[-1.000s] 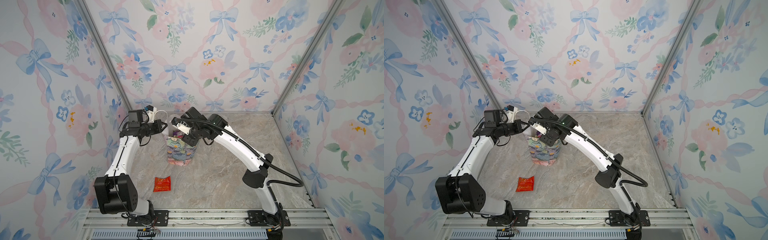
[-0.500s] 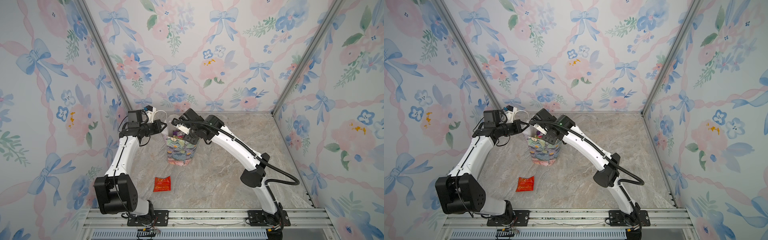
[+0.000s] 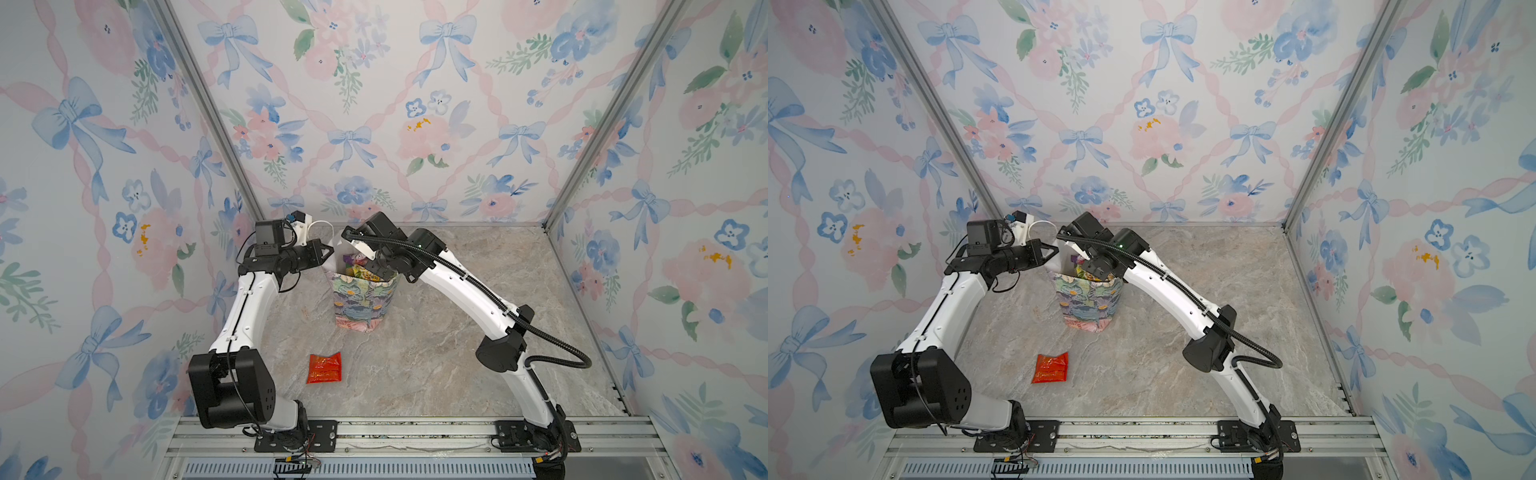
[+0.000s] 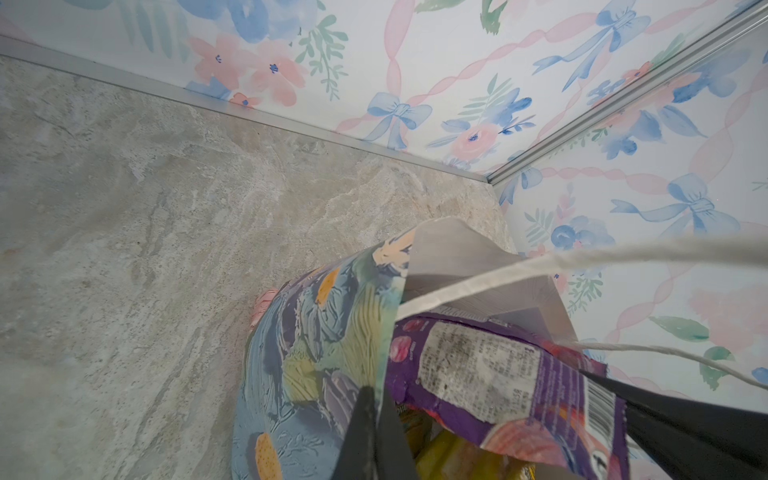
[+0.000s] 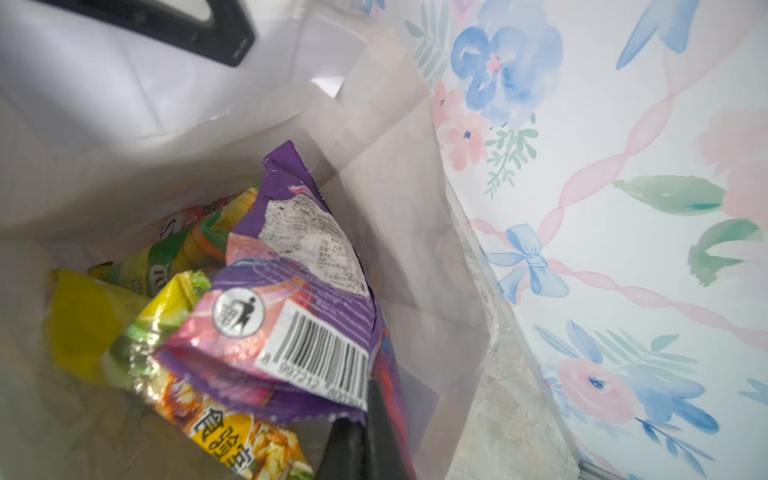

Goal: Place the snacks into the paper bag
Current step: 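Lower the right gripper into the bag and press the purple packet down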

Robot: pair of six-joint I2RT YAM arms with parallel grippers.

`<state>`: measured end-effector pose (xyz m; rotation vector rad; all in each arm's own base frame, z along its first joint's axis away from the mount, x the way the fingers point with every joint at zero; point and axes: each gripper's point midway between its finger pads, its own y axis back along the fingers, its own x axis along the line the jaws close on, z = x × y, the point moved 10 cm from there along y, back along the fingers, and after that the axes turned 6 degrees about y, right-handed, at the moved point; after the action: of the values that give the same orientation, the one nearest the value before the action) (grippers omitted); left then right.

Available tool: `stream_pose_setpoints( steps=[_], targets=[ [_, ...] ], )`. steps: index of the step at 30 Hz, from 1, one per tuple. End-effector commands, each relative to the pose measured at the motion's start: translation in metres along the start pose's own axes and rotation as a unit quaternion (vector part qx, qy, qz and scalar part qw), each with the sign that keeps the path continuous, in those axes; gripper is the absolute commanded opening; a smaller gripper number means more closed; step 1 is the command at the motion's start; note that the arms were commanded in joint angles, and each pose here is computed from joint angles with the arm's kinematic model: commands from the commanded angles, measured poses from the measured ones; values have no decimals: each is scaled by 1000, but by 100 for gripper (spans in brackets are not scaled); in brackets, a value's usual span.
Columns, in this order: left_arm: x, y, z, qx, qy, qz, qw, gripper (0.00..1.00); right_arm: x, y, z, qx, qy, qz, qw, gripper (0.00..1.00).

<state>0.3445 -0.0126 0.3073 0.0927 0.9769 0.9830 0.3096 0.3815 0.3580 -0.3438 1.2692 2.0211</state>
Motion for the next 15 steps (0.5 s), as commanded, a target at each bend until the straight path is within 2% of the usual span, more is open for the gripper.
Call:
stream_pose_setpoints(
  steps=[1,7,12,15],
  targets=[
    [4,0,-6,11,1,0,1000,0,-31,29,12,-54,-36,-70,995,0],
    [5,0,-7,12,3,1,1000,0,-25,20,24,-67,-20,-100,992,0],
    [6,-1,-8,14,5,1,1000,0,-8,-6,28,-54,6,-99,994,0],
    [6,-2,-8,14,5,1,1000,0,8,-24,26,-36,22,-83,996,6]
  ],
)
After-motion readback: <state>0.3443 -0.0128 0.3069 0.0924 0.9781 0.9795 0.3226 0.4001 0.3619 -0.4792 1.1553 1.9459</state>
